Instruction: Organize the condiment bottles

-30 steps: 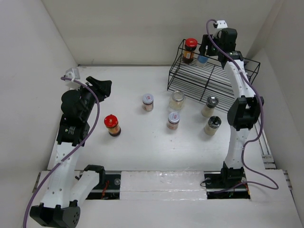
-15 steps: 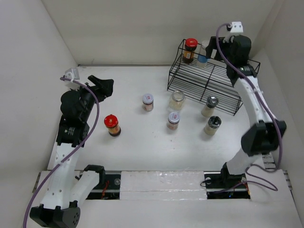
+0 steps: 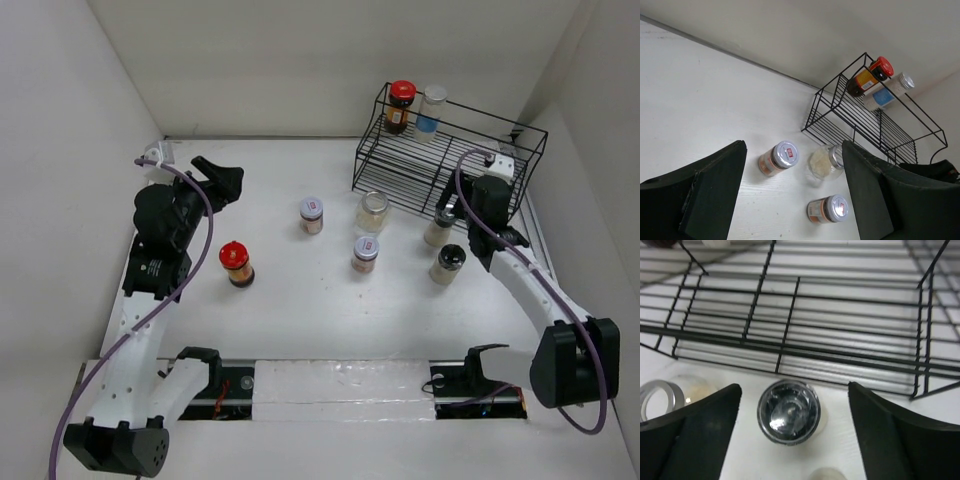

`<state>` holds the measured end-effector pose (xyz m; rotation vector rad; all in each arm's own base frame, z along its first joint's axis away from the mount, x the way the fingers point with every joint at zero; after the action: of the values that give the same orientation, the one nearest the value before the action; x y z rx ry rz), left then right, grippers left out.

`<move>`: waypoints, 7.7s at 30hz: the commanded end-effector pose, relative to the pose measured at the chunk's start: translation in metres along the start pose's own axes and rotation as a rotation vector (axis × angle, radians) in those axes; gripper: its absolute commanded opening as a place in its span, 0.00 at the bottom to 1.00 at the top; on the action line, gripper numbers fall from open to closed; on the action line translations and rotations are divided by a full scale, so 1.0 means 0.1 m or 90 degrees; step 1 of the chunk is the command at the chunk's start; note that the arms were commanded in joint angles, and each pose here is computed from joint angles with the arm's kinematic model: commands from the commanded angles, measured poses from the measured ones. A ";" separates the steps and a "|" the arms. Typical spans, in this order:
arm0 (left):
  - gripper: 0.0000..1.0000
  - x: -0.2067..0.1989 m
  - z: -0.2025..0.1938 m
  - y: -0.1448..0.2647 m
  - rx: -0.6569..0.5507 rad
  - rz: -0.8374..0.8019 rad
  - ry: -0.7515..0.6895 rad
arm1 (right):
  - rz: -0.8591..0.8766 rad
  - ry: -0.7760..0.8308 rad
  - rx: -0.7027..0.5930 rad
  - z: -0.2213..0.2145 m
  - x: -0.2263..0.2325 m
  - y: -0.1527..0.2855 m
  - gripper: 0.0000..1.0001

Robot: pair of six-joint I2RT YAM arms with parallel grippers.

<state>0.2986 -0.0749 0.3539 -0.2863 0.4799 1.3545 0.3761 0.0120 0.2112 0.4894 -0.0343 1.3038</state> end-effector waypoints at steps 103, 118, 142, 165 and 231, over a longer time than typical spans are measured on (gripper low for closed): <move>0.74 -0.14 0.11 0.04 -0.029 -0.042 -0.005 | 0.110 -0.091 -0.157 0.84 0.36 0.51 0.29; 0.73 -0.14 0.11 0.04 -0.026 -0.044 -0.005 | 0.005 0.012 0.176 -0.73 -0.30 0.94 1.00; 0.73 -0.16 0.07 0.01 -0.020 -0.055 -0.005 | 0.052 0.004 0.093 -0.21 0.09 0.76 0.63; 0.73 -0.18 0.11 0.06 -0.030 -0.061 -0.006 | 0.125 -0.002 -0.201 2.90 0.43 -0.37 0.58; 0.72 0.13 0.29 0.17 -0.080 0.088 0.018 | 0.959 0.348 0.145 -1.83 3.88 1.77 1.00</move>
<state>0.2944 -0.0542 0.3489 -0.3124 0.4831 1.4897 0.2849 0.4379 0.2099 0.3227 0.3530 2.8032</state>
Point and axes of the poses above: each gripper's point midway between its finger pads, its own y axis back along the fingers, its own x axis along the line the jaws close on, z = x × y, the point moved 2 cm from there along y, back along the fingers, and after that the axes turned 7 degrees about -y, right-handed, at the moved point
